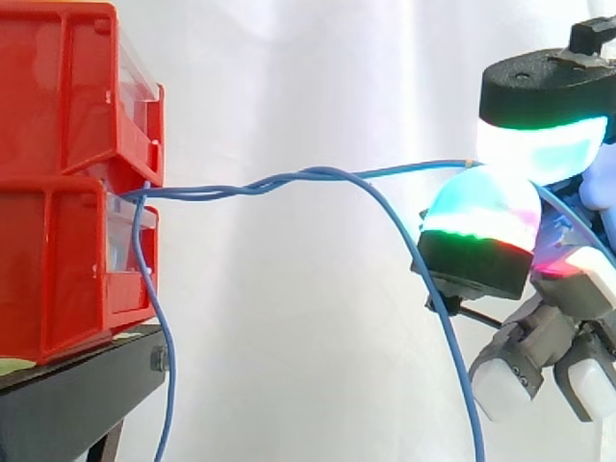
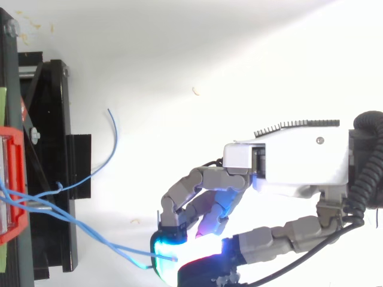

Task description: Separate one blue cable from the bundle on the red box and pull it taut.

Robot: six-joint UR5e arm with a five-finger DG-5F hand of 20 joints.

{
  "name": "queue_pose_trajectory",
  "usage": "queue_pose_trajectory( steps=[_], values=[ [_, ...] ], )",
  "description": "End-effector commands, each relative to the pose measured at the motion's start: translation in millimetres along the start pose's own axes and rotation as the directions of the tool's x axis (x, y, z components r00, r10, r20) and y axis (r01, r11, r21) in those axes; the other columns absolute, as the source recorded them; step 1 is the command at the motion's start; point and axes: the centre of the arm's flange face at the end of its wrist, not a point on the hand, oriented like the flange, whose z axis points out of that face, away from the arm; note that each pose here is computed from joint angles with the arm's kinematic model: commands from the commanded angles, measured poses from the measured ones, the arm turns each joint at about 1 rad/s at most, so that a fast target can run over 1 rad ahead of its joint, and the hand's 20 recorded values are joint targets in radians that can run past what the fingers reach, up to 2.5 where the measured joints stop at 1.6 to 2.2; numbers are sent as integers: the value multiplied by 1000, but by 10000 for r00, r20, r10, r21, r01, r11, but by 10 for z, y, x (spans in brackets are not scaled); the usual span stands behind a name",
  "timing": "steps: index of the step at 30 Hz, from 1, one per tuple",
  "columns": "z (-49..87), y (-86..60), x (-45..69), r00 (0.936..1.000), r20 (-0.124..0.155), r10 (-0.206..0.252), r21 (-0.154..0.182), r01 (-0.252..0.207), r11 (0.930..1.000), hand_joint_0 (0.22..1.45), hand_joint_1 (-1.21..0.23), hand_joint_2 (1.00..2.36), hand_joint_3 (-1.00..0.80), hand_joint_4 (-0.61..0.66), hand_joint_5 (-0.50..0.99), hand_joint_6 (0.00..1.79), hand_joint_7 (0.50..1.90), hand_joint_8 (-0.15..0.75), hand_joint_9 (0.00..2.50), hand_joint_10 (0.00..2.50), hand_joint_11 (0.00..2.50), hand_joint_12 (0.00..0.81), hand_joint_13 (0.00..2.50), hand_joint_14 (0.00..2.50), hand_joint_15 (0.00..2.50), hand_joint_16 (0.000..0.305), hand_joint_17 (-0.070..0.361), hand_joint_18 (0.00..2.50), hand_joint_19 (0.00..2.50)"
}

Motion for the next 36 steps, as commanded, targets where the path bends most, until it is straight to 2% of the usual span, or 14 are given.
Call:
queue_pose_trajectory(
  steps=[1, 36],
  values=[
    [-3, -3, -1, 10000, 0, -4, 7, 4, 10000, 494, -710, 1431, 68, 19, -120, 853, 1056, 379, 1041, 10, 561, 473, 617, 5, 200, 73, 164, 701, 473],
    [-2, 4, 0, 10000, 0, -1, -8, 1, 10000, 505, -716, 1384, 78, 19, -122, 853, 1043, 380, 1036, 10, 559, 472, 621, 5, 205, 72, 163, 704, 476]
  ],
)
